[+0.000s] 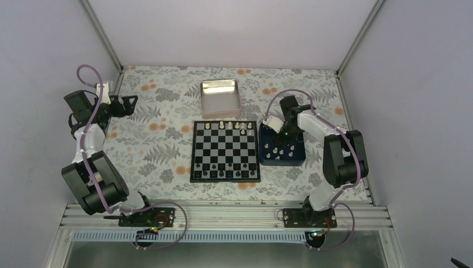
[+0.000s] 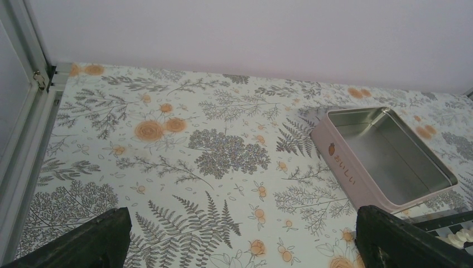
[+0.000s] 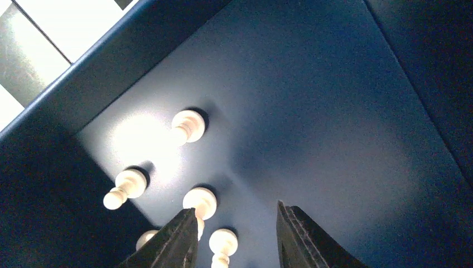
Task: Set up the chess pieces on the board
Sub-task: Pick up the chess piece from the storage box.
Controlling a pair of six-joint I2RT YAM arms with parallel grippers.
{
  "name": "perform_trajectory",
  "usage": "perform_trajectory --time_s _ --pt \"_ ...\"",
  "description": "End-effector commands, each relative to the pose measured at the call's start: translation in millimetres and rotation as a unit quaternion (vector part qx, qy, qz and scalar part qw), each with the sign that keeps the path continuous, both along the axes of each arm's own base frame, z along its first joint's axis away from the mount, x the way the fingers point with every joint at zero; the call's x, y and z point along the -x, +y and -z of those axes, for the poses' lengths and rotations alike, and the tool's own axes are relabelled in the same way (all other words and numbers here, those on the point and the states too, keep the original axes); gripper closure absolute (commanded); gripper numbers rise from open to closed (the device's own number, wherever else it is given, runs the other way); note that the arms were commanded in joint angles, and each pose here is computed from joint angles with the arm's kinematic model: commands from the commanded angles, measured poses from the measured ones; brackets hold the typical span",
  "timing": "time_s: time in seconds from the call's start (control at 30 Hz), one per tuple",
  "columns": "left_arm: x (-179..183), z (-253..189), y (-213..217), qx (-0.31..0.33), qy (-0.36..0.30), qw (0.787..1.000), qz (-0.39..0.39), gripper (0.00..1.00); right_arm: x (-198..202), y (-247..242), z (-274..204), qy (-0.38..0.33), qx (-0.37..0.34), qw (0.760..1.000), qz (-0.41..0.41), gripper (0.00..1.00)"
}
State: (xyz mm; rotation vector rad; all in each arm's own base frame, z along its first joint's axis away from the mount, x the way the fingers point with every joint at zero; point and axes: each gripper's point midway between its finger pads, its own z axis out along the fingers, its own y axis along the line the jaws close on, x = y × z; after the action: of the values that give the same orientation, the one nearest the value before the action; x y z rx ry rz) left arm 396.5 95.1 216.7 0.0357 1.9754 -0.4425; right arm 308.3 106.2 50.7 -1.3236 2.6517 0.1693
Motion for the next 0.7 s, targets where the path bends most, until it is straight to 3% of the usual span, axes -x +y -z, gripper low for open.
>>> perform_trajectory --time_s 0.0,0.67 --pt "2 -3 0 -0.002 -0.009 1.0 0.006 0.0 6 12 8 0.01 -0.034 0.999 -0.006 0.6" --pt "1 0 0 0.0 -0.006 1.0 0.006 0.0 19 4 14 0.025 -0.018 1.0 -0.001 0.62"
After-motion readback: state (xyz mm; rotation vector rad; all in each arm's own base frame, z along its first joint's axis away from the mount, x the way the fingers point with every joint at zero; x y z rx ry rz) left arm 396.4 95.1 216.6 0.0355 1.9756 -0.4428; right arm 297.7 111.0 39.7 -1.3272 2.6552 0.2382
